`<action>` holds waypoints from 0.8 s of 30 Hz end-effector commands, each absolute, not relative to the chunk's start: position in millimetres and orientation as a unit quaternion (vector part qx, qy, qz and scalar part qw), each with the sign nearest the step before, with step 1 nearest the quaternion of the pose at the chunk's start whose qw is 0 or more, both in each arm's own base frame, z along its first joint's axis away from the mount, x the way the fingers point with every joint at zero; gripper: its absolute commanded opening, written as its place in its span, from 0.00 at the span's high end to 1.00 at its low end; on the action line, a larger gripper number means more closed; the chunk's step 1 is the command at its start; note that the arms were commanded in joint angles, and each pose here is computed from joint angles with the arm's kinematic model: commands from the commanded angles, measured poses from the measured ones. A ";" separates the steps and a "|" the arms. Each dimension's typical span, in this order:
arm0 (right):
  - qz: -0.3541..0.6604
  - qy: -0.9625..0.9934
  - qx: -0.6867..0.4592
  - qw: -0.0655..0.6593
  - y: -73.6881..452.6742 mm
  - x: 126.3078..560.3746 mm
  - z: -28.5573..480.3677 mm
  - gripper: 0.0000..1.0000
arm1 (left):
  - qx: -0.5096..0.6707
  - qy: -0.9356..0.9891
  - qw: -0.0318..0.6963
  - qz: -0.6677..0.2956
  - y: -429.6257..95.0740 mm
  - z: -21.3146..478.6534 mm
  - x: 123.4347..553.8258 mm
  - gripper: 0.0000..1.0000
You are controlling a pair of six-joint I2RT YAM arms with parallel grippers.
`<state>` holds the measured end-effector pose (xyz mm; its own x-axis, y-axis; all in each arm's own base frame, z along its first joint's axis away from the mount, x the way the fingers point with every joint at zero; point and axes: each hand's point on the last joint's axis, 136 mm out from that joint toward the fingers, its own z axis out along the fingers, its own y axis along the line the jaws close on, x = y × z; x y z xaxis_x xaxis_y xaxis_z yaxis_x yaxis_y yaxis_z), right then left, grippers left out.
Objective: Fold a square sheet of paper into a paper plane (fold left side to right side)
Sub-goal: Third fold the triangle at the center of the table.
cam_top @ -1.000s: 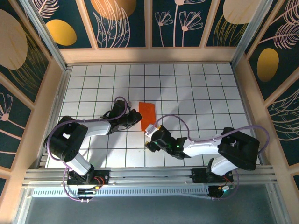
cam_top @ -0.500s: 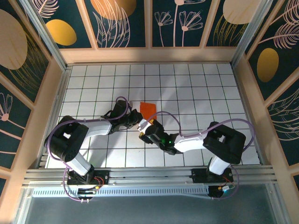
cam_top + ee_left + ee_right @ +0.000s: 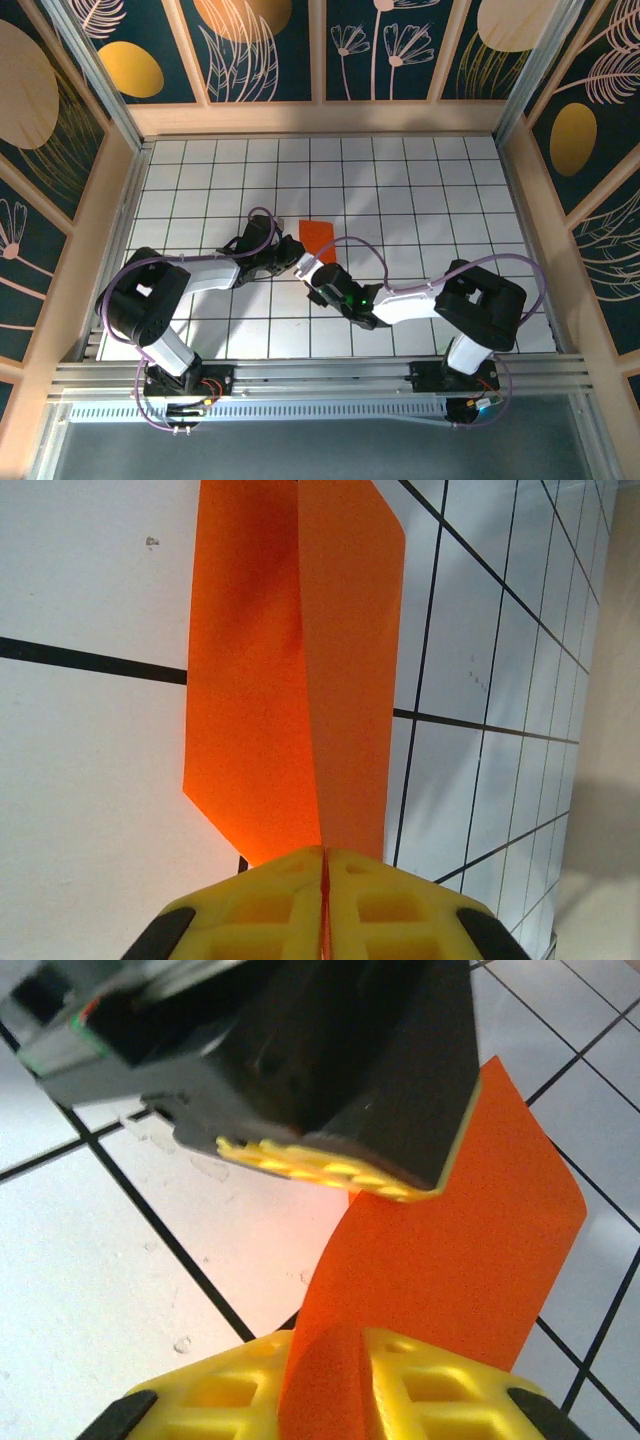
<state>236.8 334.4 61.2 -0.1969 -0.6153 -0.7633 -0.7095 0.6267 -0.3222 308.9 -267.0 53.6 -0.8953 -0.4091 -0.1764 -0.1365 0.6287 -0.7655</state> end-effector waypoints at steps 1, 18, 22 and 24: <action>0.056 0.780 -0.423 0.457 326.9 232.6 61.4 0.86 | -0.158 0.884 0.178 -0.402 -267.1 57.9 311.8 0.85; 0.242 0.832 -0.372 0.333 329.1 214.1 52.8 1.00 | -0.120 0.882 0.227 -0.394 -236.2 103.4 317.4 0.71; 0.251 0.837 -0.367 0.320 326.7 213.1 47.6 1.00 | -0.101 0.884 0.207 -0.407 -252.0 97.9 324.7 0.78; 0.251 0.838 -0.366 0.318 326.2 212.8 45.7 1.00 | -0.090 0.883 0.197 -0.416 -262.4 95.8 327.9 0.79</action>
<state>223.6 327.1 50.5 -0.4914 -0.4593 -0.7400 -0.7722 0.6226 0.1264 326.4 -245.4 93.3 -0.8792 -0.3879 -0.2768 -0.0509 0.6540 -0.7548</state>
